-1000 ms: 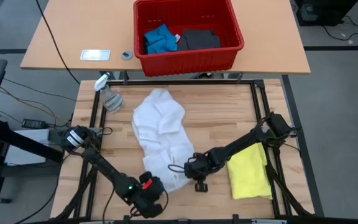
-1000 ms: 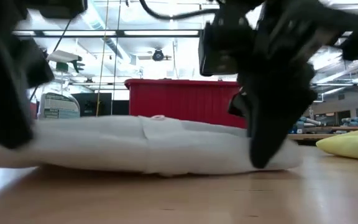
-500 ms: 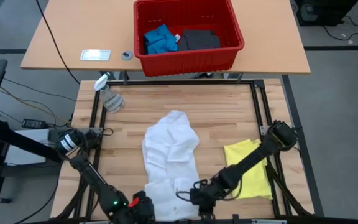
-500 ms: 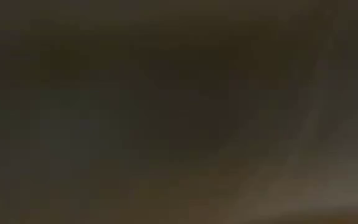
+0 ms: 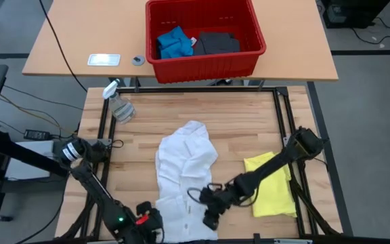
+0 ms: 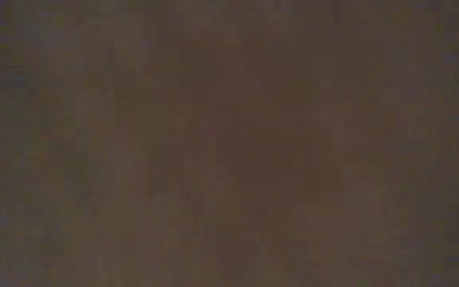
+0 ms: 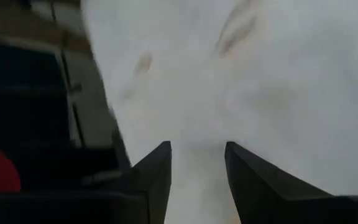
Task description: Fold Laundry from Bin
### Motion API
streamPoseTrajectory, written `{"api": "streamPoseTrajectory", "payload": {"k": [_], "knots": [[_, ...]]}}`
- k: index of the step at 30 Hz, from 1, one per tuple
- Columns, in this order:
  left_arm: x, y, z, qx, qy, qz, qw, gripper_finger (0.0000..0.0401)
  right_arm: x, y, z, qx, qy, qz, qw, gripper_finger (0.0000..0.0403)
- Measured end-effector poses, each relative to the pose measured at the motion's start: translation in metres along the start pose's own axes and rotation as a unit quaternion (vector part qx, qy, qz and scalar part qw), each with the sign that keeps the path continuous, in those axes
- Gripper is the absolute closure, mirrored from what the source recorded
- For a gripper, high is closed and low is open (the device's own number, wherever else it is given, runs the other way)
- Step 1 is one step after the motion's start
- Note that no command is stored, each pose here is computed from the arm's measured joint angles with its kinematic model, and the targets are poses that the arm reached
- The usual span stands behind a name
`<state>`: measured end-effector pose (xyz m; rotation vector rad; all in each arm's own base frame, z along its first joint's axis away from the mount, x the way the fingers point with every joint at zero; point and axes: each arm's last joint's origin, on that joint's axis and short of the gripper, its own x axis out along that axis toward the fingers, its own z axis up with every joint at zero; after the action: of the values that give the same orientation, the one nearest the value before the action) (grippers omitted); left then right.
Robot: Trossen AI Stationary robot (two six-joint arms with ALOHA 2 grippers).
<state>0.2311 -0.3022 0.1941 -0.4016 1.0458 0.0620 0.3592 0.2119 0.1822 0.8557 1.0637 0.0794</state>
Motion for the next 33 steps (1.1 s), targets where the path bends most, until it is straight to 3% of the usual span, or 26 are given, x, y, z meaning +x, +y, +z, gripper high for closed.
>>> {"api": "streamPoseTrajectory", "payload": {"k": [9,14,21,24,28,33], "knots": [[-0.045,0.058,0.039,-0.017,-0.035,0.132,0.990,0.0281,-0.063,-0.040,0.082,0.012,-0.133,-0.093,0.987,0.0256],[-0.032,0.122,0.062,-0.053,-0.067,0.132,0.988,0.0284,-0.093,-0.085,0.124,-0.033,-0.133,-0.168,0.976,0.0256],[-0.019,0.200,0.089,-0.129,-0.130,0.096,0.978,0.0284,-0.126,-0.140,0.167,-0.092,-0.122,-0.191,0.970,0.0254],[-0.020,0.213,0.102,-0.151,-0.158,0.075,0.973,0.0284,-0.138,-0.158,0.180,-0.137,-0.107,-0.166,0.971,0.0246],[-0.018,0.214,0.112,-0.127,-0.180,0.048,0.974,0.0281,-0.139,-0.179,0.190,-0.205,-0.082,-0.140,0.965,0.0223],[-0.015,0.217,0.112,-0.132,-0.180,0.064,0.973,0.0259,-0.123,-0.194,0.200,-0.270,-0.075,-0.088,0.956,0.0192]]}}
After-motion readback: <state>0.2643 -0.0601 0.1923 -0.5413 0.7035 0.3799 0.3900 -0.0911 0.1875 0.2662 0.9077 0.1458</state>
